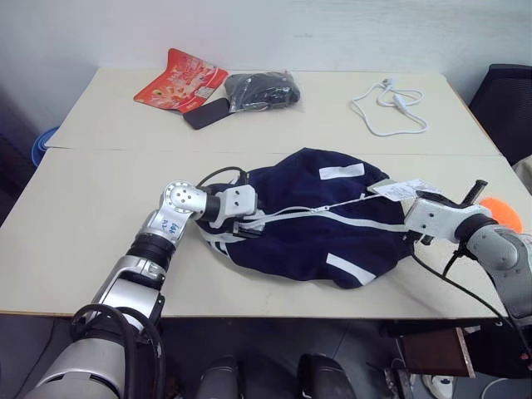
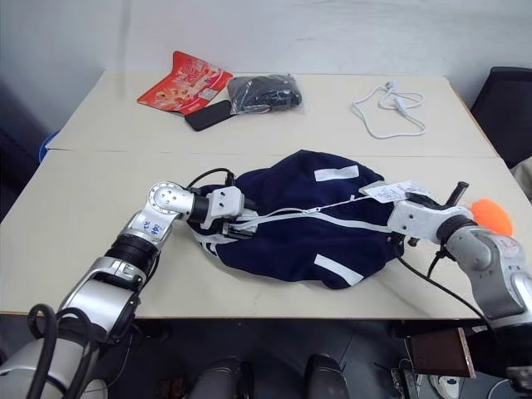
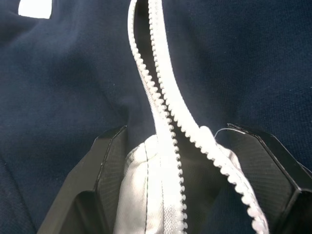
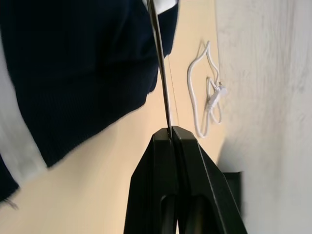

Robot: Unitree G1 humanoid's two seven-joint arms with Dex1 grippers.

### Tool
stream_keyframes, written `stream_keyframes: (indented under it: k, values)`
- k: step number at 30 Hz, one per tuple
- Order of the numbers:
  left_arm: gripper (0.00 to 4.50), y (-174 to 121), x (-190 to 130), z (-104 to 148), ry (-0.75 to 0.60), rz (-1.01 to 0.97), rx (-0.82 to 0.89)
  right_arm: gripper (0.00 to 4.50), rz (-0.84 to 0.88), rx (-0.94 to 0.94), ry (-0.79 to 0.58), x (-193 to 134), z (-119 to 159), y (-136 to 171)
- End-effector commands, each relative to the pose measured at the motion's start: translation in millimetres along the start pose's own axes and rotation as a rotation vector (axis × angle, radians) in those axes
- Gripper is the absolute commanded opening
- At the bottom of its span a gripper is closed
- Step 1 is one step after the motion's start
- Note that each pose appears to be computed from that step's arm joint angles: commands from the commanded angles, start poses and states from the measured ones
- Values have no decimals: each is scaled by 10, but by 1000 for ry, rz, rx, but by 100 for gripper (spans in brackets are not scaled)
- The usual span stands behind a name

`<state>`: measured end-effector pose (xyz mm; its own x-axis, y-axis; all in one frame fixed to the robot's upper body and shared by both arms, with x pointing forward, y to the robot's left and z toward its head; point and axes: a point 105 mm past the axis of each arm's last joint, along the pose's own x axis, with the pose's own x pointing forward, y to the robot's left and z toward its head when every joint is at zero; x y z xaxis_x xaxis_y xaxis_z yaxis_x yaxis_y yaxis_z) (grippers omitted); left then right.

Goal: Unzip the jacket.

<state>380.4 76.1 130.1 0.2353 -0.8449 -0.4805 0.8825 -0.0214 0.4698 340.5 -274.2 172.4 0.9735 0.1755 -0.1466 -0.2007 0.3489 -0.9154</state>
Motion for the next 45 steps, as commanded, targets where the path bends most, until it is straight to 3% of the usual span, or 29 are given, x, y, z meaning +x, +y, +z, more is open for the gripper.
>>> stream_keyframes:
  k: [1, 2, 4, 14, 23, 27, 30, 35, 38, 41, 45]
  values:
    - [334, -100, 81, -118, 55, -46, -15, 1, -116, 345, 8, -88, -33, -287]
    - [334, -98, 82, -118, 54, -45, -16, 1, -160, 532, 14, -95, -82, -341]
    - [334, -97, 80, -121, 54, -45, -17, 1, -203, 733, 38, -121, -173, -387]
    - [334, -91, 64, -136, 59, -42, -18, 1, -498, 1018, 268, -550, -1023, -806]
    - [334, -74, 67, -142, 58, -31, -22, 1, -738, 1122, 374, -1055, -1597, -1155]
    - [334, -65, 73, -134, 48, -23, -26, 1, -692, 1119, 334, -963, -1538, -1161]
    - [334, -26, 75, -60, 0, -4, -56, 1, -476, 1160, 185, -597, -1138, -975]
    - [334, 79, -66, 163, -131, 18, -175, 1, -127, 1040, 120, -226, -584, -527]
    - [371, 80, -258, 245, -174, 11, -235, 62, 44, 941, 115, -185, -423, -322]
    - [449, 21, -525, 262, -184, -1, -277, 164, 171, 867, 121, -232, -388, -219]
    - [450, -125, -982, 205, -133, -4, -314, 302, 270, 808, 129, -391, -423, -278]
